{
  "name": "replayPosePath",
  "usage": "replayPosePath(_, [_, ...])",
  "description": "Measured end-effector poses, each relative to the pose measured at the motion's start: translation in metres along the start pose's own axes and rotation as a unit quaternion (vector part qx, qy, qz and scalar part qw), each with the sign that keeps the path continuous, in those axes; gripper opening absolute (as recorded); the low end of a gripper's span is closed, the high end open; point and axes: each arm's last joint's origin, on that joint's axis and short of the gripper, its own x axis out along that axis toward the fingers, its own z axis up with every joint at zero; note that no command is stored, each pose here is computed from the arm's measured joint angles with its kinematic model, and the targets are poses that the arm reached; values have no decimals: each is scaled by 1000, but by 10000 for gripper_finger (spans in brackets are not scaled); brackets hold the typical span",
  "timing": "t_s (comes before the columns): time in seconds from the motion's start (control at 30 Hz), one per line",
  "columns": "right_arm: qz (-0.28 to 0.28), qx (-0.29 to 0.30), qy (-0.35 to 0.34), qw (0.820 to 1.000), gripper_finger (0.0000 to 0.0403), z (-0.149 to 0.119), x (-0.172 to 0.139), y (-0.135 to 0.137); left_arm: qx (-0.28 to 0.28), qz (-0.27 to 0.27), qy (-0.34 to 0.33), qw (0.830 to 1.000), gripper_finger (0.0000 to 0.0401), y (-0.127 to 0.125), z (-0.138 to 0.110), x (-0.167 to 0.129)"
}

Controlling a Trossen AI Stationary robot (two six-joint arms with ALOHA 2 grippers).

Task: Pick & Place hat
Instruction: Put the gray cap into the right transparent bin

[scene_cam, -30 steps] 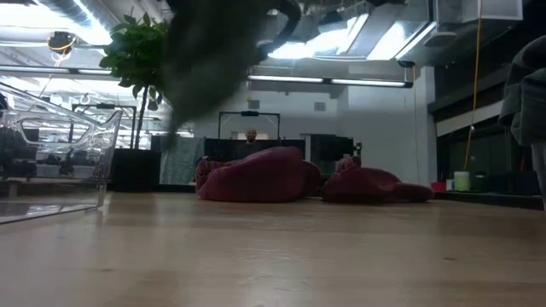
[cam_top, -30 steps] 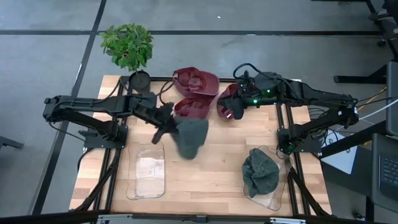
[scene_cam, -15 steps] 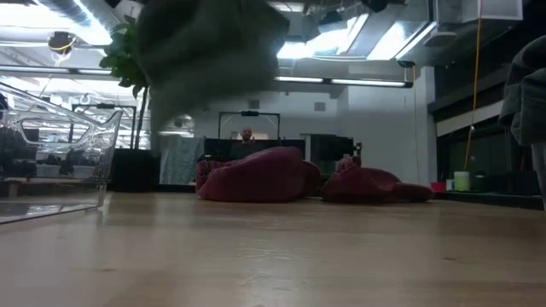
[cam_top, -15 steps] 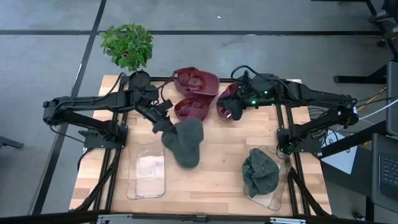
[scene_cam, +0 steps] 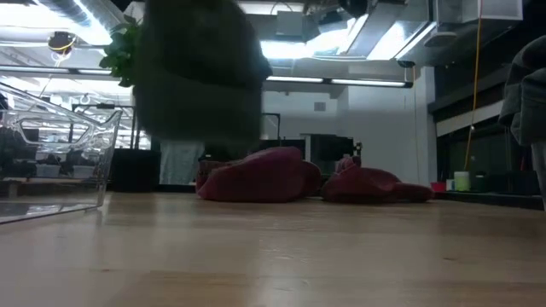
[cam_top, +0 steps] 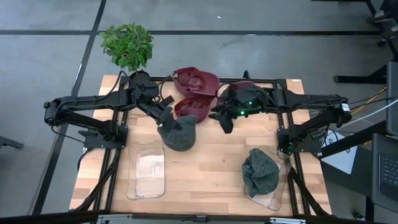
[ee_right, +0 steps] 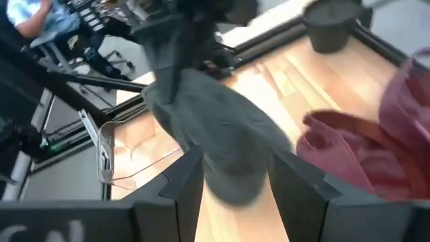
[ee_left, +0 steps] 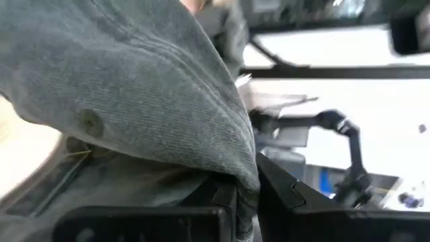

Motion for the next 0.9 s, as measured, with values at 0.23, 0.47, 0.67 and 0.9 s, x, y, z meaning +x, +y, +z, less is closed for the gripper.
replayPosePath(0.23, [3,-89,-42,995,162,0,8,18,6,-21,-149,989,26,-8,18,-7])
replayPosePath(0.47, [-101,-176,-86,975,162,4,-7,39,26,-48,-242,969,26,-16,27,-13])
replayPosePath(0.67, [-153,-205,-100,962,162,7,-11,39,43,-82,-268,959,26,-24,28,-15])
replayPosePath(0.9, [-161,-183,-100,965,177,17,-8,19,51,-102,-291,950,27,-29,29,-17])
